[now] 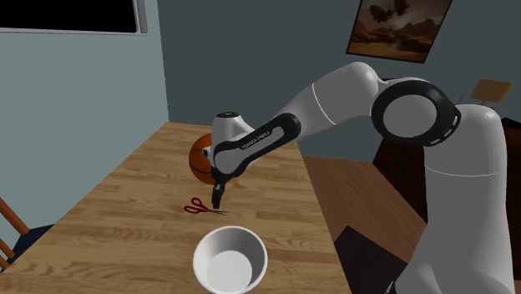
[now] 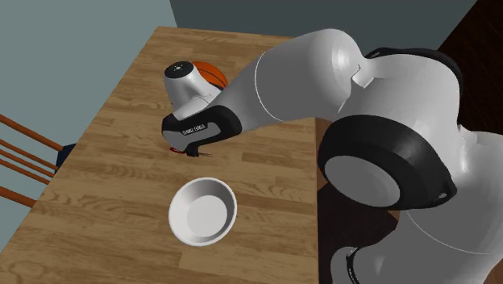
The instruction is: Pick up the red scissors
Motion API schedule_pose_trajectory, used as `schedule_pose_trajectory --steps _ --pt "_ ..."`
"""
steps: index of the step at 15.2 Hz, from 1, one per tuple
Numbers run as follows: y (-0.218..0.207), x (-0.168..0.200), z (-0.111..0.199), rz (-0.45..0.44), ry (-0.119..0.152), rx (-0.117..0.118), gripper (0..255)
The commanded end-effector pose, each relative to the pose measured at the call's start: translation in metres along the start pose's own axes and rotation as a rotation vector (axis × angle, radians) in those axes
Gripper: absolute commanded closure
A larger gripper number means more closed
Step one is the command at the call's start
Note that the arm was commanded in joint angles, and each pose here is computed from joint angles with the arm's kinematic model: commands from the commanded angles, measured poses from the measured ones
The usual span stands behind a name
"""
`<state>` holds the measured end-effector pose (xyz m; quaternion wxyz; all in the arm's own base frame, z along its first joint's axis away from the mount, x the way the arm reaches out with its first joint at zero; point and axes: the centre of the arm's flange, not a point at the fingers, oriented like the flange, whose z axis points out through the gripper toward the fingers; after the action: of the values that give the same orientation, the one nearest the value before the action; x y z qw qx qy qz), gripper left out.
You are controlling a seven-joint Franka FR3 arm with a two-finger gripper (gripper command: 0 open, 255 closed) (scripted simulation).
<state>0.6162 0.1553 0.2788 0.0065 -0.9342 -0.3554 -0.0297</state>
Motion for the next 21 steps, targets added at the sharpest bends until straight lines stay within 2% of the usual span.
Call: schedule_pose_trajectory --steps 1,9,11,12,21 --pt "-0.005 0.021 0.015 -0.042 0.011 0.005 0" --pt "-0.005 0.019 0.055 -0.043 0.011 0.005 0" --pt "-0.005 0.019 0.055 -0.043 0.011 0.005 0" --pt "-0.006 0.019 0.055 -0.043 0.011 0.005 255" --pt "-0.005 0.019 0.055 -0.043 0.011 0.005 255"
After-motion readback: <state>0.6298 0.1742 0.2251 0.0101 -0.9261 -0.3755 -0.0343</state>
